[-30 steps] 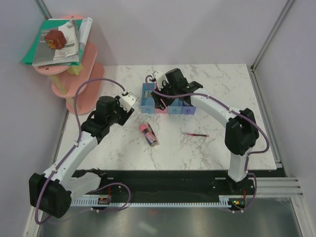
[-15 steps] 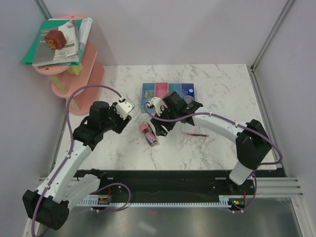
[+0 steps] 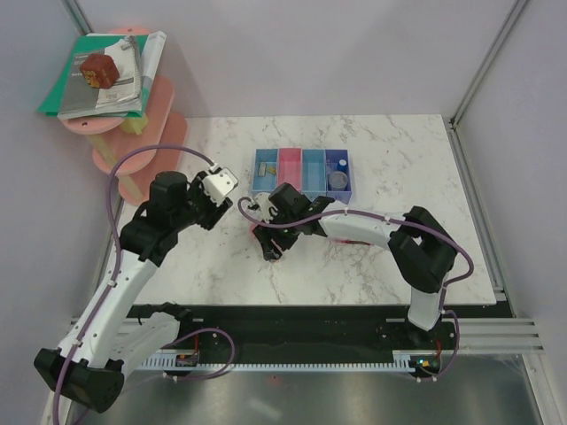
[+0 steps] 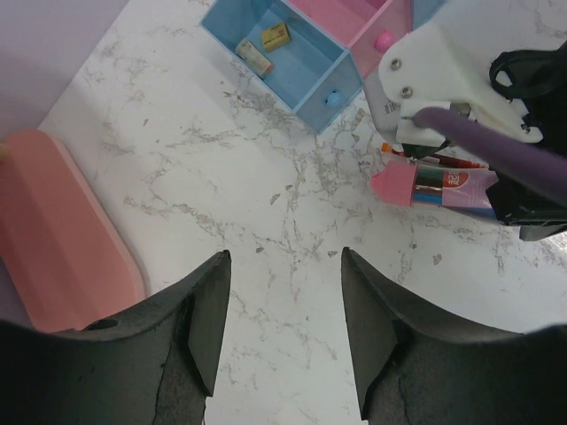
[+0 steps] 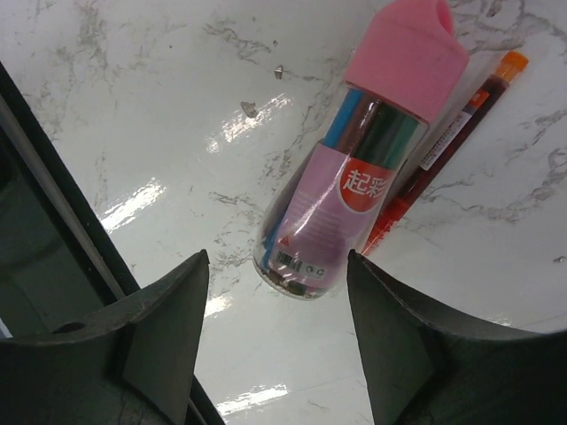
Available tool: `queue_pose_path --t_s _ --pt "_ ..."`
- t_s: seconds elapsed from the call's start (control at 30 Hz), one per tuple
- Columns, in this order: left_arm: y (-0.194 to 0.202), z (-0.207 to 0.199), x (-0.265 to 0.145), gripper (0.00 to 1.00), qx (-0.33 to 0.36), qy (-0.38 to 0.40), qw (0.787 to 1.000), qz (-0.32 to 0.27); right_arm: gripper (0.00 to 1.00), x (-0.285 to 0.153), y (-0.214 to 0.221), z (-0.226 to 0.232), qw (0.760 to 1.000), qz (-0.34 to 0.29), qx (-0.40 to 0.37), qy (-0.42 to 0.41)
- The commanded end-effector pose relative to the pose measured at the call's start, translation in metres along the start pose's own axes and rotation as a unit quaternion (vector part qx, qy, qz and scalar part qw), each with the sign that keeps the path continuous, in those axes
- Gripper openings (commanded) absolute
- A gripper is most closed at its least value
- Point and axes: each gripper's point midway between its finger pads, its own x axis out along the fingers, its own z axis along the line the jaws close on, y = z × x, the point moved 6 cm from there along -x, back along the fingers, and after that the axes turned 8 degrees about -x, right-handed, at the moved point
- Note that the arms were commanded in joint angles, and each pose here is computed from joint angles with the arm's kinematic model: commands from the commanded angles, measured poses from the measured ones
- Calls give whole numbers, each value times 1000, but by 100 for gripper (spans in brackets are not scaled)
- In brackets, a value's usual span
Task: Sort the stationery into containers
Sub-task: Pick up the stationery from the center of the board.
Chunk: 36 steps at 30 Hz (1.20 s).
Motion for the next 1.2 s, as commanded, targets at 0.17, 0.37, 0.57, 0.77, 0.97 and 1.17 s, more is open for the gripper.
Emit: queue_pose_path --t_s 0.17,0.37,0.57,0.77,0.97,1.17 --pt "-36 7 -13 60 22 5 998 -56 69 34 0 -11 998 13 26 54" --pt "-41 6 -13 60 23 10 997 -70 63 51 5 -13 996 34 21 81" --pt "-32 1 -8 61 21 20 997 -71 58 52 6 -20 993 42 14 107" --pt "-22 -3 -3 61 15 27 998 -62 55 49 1 -21 993 40 -6 111" --pt "-16 -5 -1 61 8 27 998 -55 49 41 -12 -24 991 29 -27 126" --pt "-16 -5 -1 61 4 28 998 -56 42 26 -24 -24 989 15 -44 137"
